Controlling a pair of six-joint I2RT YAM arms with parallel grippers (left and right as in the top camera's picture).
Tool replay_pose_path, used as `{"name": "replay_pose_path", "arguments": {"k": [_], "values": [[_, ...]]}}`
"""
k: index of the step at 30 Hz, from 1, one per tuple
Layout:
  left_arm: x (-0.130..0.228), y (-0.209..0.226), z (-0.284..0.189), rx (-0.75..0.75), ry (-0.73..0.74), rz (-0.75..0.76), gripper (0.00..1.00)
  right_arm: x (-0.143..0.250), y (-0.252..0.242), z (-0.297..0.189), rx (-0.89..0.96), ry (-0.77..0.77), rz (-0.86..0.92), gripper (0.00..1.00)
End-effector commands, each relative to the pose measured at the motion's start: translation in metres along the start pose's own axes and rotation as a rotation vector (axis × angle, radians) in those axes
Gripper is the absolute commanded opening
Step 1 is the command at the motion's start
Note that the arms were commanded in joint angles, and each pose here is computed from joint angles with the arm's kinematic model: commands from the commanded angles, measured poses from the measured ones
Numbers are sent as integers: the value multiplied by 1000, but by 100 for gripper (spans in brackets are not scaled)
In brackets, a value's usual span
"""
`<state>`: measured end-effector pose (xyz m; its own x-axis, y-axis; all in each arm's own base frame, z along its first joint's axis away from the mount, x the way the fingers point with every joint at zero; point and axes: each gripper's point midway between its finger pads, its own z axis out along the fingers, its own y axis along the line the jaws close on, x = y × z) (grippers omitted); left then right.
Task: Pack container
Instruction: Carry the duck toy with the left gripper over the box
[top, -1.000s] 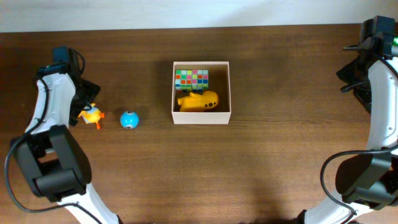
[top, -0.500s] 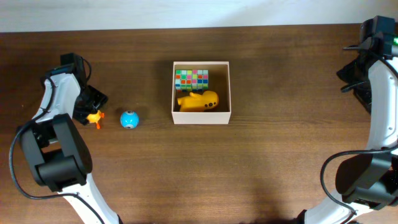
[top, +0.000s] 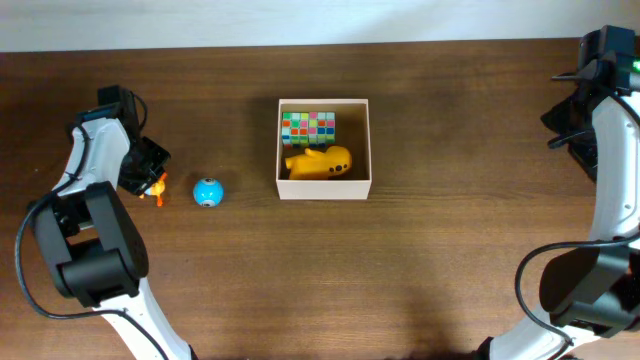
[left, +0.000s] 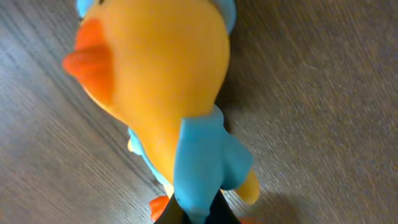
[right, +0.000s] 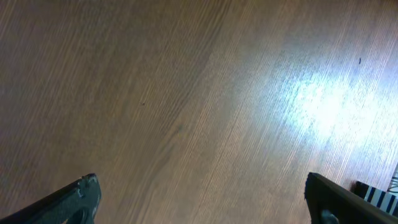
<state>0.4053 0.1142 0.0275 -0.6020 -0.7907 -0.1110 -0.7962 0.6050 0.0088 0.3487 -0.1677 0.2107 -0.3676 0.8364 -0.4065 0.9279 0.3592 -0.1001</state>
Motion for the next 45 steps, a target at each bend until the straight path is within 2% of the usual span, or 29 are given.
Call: {"name": "replay_pose_path", "arguments": {"k": [1,9,18,20,23,30,36,45], "values": [[4,-7,1,50,35,89,2,-2,-3,-3,-2,-9,16,99],[6,-51,-34,286,75,333,2,-2,-3,-3,-2,-9,16,99],[-1,-76,-101,429,52,468,2,-2,-3,-3,-2,-9,16,99],[8,-92,-125,529,56,571,2,-2,-3,-3,-2,-9,16,99],[29,-110,-152,632,53,736,2,-2,-3,-3,-2,-9,16,99],[90,-139,-187,665,53,1059,2,-2,-3,-3,-2,-9,16,99],[170,-169,-198,689,92,1342,2,-2,-3,-3,-2,-9,16,99],[255,-189,-204,682,109,1607,2,-2,-3,-3,-2,-9,16,99]]}}
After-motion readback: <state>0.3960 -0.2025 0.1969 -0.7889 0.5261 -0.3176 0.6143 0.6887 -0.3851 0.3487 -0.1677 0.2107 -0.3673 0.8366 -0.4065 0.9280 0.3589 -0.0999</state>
